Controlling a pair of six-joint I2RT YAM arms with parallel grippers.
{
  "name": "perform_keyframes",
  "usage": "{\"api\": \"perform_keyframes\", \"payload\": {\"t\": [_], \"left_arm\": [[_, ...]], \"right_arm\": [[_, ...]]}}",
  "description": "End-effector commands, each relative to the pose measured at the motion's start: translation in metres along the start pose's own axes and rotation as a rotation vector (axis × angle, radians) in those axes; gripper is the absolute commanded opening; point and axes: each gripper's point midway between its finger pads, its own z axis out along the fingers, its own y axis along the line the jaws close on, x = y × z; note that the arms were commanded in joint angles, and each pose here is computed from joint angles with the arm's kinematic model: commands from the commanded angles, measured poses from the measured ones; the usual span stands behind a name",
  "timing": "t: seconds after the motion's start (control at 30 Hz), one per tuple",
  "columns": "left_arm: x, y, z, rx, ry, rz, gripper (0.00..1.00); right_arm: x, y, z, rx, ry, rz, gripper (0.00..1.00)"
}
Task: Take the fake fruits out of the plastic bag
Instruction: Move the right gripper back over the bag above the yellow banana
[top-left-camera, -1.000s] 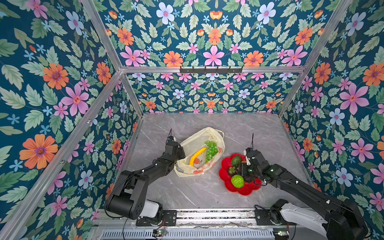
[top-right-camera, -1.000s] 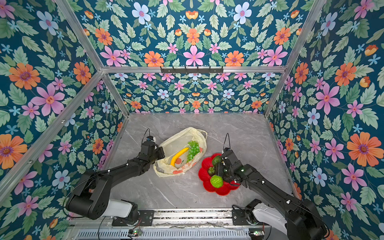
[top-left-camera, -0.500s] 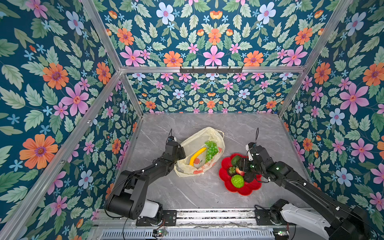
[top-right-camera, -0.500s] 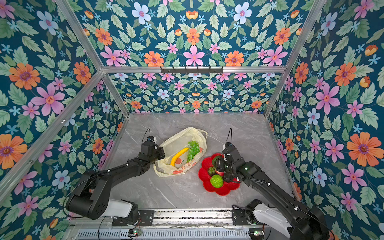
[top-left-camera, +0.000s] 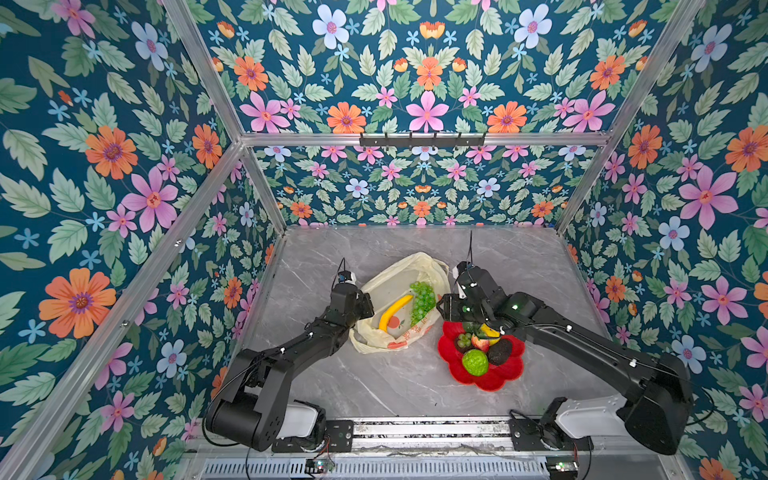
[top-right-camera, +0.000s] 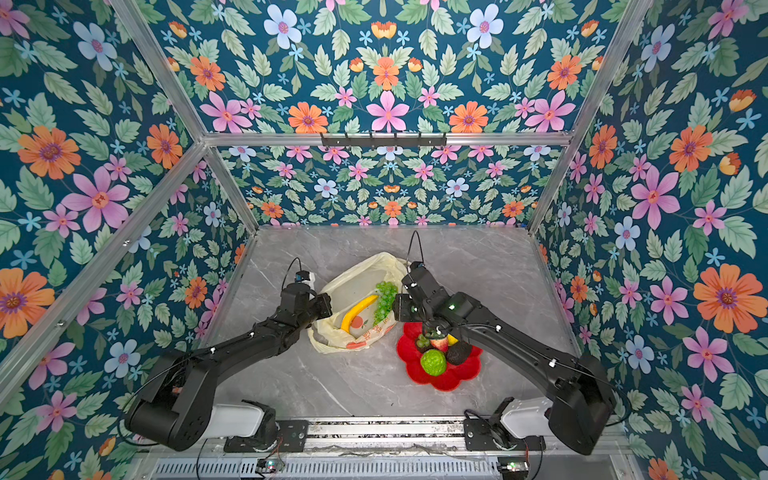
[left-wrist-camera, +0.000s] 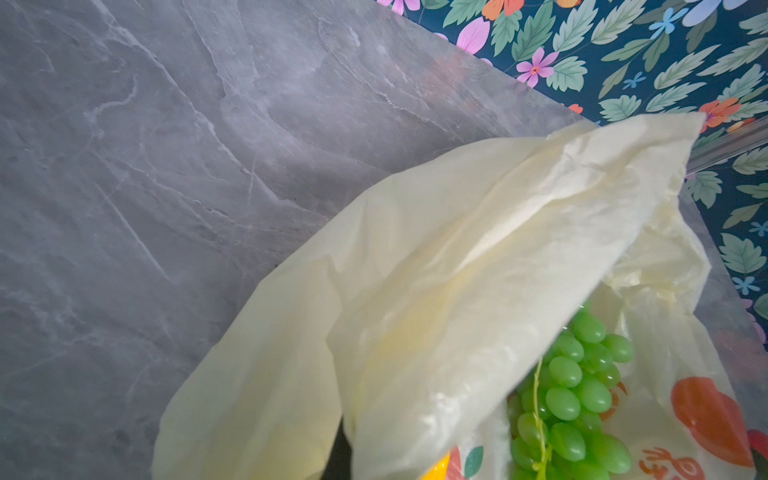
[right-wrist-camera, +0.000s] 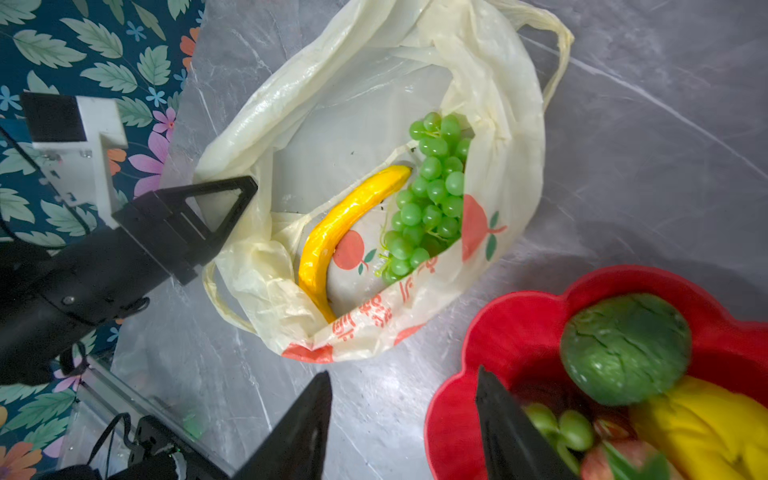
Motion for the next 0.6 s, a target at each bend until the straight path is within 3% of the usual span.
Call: {"api": "perform_keyframes", "payload": {"t": [0.0,0.23,0.57], "left_arm": [[-0.006,-0.001,-0.002,0.003,-0.026,0.009,0.0],[-0.009,-0.002,-0.005,0.001,-0.037,0.013,0.0],[-0.01,-0.002,-0.007,0.001,-0.038,0.013,0.0]], "right_arm": [[-0.009,0.02,0.01,-0.009,-0.025,0.029,0.56],[0.011,0.073,0.067,-0.017,0.061,0.008,0.56],[0.034,0.074,0.133,0.058,0.149,0.06,0.56]]}}
